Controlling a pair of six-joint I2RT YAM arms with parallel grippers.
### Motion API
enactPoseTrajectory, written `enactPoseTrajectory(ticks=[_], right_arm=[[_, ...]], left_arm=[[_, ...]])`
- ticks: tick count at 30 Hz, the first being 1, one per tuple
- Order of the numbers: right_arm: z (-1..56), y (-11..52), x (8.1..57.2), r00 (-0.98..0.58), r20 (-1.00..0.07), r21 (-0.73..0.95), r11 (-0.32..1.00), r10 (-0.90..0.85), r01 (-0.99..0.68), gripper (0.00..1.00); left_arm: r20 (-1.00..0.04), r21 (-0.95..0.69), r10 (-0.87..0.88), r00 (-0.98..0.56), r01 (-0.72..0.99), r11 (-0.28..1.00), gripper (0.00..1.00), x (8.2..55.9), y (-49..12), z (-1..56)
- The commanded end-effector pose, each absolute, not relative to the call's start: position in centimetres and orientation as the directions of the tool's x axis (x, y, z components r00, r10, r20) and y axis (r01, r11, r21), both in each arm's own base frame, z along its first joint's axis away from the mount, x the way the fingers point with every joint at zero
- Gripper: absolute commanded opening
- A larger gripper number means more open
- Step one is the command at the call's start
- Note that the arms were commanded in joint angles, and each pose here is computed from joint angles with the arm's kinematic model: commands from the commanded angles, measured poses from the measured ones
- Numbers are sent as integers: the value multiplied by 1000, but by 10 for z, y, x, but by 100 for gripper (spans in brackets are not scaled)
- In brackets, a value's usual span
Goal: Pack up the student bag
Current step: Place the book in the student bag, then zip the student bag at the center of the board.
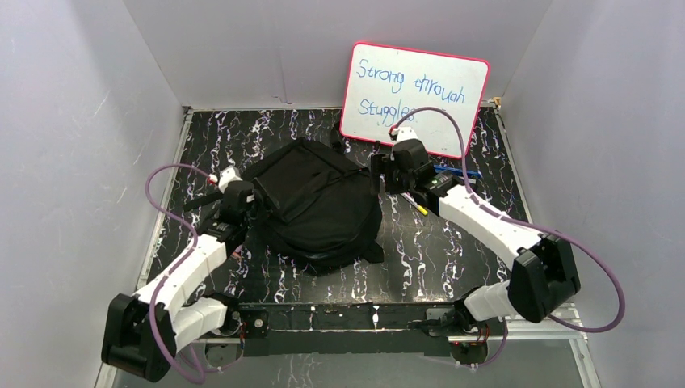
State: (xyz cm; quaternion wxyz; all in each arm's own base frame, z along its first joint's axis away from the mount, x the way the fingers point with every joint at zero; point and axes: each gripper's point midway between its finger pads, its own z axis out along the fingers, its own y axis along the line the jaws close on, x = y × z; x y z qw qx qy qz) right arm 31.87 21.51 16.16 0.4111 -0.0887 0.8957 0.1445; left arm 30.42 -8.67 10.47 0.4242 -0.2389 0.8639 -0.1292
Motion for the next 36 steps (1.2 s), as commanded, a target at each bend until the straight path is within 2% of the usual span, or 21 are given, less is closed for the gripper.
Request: enactPoseTrajectory(ticks=[1,4,6,11,14,19,25,27,31,34,35,36], right_arm=[[188,220,350,-593,-805,200,932,-20,-303,90],[185,222,356,-622,-783,244,920,0,-306,87],[181,221,355,-637,-770,258,921,14,-291,86],[164,197,343,-675,-736,231,956,49,-182,85],[159,182,335,-681,-728,226,965,77,-132,86],[149,166,316,-693,-709,253,964,131,-77,86],[139,152,298,-697,-698,261,965,161,-38,87],[135,149,293,-700,-694,264,964,168,-31,87],[135,148,291,-699,-695,266,963,170,-30,87],[136,148,290,-699,-694,270,962,171,-32,87],[137,149,290,-698,-695,277,960,172,-38,87],[138,151,290,-700,-693,284,958,172,-46,87]], left_arm=[[-666,-439,-582,-467,-386,812,64,286,-69,104],[-679,-458,-583,-446,-363,812,65,285,-69,113],[-700,-482,-553,-452,-271,833,65,293,-81,128],[-803,-518,-373,-465,234,823,65,307,-158,192],[-898,-360,-168,-407,458,813,67,297,-210,210],[-957,-103,105,-272,653,750,69,268,-281,211],[-947,51,265,-179,733,679,70,246,-326,189],[-919,137,361,-157,732,667,70,249,-336,172],[-891,203,425,-158,699,686,67,260,-338,156],[-878,248,441,-186,611,752,56,276,-328,155],[-879,260,435,-195,569,780,48,281,-322,159],[-882,262,426,-200,545,797,35,284,-319,162]])
